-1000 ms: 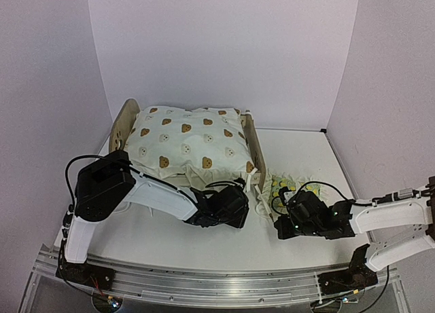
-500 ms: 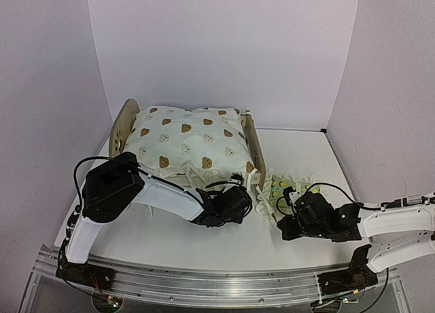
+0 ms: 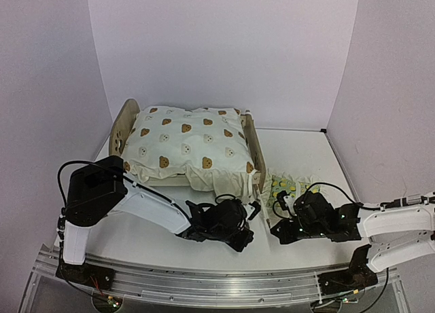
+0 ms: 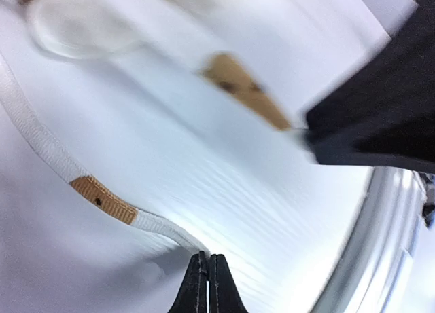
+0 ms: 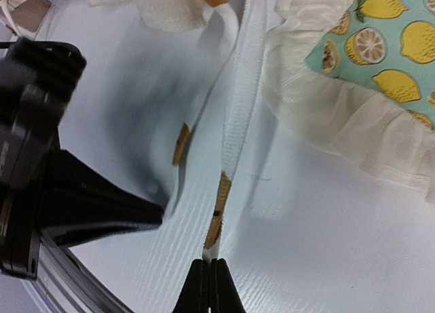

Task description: Set up the pet bed

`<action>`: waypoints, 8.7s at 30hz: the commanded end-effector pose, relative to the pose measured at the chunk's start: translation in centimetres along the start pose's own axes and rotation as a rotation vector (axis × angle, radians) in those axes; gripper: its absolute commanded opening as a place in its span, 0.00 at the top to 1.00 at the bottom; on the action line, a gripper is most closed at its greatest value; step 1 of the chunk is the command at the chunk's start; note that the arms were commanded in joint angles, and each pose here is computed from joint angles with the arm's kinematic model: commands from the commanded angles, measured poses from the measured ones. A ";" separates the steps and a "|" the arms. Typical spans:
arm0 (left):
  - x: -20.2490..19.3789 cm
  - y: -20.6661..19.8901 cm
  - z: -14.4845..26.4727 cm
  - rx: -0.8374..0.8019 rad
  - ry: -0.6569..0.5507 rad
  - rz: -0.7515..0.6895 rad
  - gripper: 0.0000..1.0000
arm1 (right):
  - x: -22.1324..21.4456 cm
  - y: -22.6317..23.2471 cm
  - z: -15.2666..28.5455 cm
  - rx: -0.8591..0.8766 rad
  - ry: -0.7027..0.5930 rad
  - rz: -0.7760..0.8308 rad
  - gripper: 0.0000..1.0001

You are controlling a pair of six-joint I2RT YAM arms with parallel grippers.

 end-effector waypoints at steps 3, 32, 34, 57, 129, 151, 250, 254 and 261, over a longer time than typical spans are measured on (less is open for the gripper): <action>2.4 -3.7 4.1 -0.175 -0.016 -0.038 1.00 | -2.3 1.6 -0.4 0.114 0.213 0.022 1.00; 7.0 -5.1 6.2 -0.058 0.058 -0.062 1.00 | -2.1 -0.9 0.2 0.000 0.051 0.026 0.66; 6.7 -5.0 6.4 -0.053 0.067 -0.061 1.00 | -1.8 -1.0 0.8 0.010 0.008 0.024 0.58; 5.8 -3.4 0.8 -0.144 0.162 -0.016 0.97 | -0.8 -3.1 2.3 -0.083 -0.177 -0.028 0.52; 3.0 -4.3 -6.0 0.403 0.246 -0.114 0.71 | 3.7 -2.1 10.3 -0.197 -0.399 0.031 0.44; 6.2 -8.1 1.0 0.066 -0.007 -0.157 1.00 | 4.4 -1.4 10.3 -0.221 -0.402 0.046 0.46; -0.7 -0.4 -2.0 0.391 0.074 -0.061 0.71 | 1.3 -0.7 2.4 -0.170 -0.115 0.039 0.46; -1.4 0.7 -1.1 0.435 0.075 -0.055 0.88 | 1.2 -0.1 1.6 -0.141 -0.091 0.025 0.46; -2.8 2.2 0.8 0.482 0.071 -0.049 0.93 | 2.2 1.1 -0.5 -0.101 -0.137 -0.025 0.46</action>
Point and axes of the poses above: each gripper's point midway between its finger pads, its own z axis back along the fingers, its own y axis along the line the jaws close on, x = y × z, the point moved 7 cm from there along z, back along the fingers, and after that the axes turned 13 degrees about -z, right-handed, at the moved point
